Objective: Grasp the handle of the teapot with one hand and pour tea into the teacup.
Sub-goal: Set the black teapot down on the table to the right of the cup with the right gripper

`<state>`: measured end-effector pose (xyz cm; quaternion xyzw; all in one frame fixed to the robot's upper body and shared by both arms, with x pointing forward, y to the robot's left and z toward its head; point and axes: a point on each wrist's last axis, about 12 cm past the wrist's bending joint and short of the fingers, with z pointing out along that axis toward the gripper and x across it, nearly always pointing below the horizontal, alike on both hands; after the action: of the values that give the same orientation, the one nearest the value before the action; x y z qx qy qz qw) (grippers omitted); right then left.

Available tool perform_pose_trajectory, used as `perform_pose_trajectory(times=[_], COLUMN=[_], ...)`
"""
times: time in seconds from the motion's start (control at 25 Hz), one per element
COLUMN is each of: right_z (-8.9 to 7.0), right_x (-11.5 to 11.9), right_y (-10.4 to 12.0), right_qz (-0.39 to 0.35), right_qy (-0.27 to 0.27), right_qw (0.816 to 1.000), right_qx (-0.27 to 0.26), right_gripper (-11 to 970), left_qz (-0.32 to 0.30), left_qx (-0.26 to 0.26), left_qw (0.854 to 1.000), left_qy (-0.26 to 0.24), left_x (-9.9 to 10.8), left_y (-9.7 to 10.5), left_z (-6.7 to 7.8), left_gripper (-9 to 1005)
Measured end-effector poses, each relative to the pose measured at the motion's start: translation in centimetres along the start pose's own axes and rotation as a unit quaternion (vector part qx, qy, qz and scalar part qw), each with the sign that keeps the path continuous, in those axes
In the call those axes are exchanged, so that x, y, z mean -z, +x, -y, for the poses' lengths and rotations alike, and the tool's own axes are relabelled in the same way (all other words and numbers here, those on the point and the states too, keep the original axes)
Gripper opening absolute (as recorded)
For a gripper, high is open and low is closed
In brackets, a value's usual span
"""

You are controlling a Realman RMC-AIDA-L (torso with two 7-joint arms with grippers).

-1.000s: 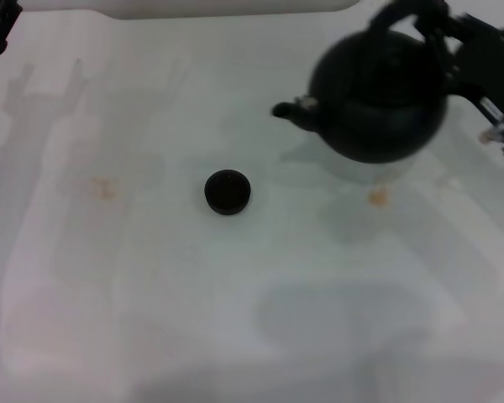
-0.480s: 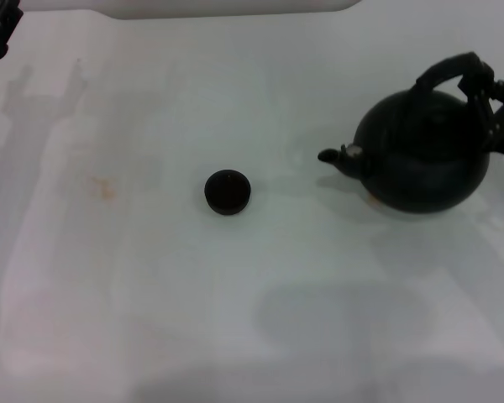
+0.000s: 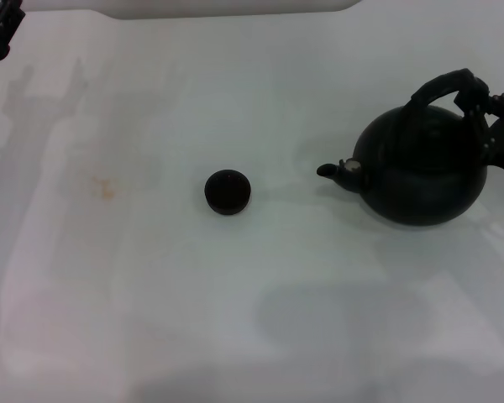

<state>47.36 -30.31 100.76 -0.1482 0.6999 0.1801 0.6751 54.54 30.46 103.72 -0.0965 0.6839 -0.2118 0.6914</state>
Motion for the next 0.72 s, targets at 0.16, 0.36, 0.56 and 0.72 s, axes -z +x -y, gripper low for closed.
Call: perform_pose_trajectory(times=[0.16,0.36,0.56,0.72], right_z=[0.05,0.05,0.06,0.09], right_x=[0.04,0.17,0.11,0.08], right_y=[0.18,0.28,0.31,0.35], right_qz=[-0.007,-0.009,-0.011,-0.013], right_qy=[0.003,0.005,0.005,0.006], right_qw=[1.0,1.0,1.0,1.0], right_qx=[0.0,-0.001,-0.002,-0.003], right_gripper=[134,135,136,137], left_qz=[0.0,0.0,0.001,0.002], left_qx=[0.0,0.0,0.001,0.0], left_qw=[1.0,1.0,1.0,1.0], left_qy=[0.0,0.001,0.0,-0.001], left_x=[-0.02,-0.05,-0.05,-0.05], left_y=[-0.01,-0.01,-0.04,-0.08], left_z=[0.02,0.05,0.02,-0.03], left_gripper=[876,876,876,876])
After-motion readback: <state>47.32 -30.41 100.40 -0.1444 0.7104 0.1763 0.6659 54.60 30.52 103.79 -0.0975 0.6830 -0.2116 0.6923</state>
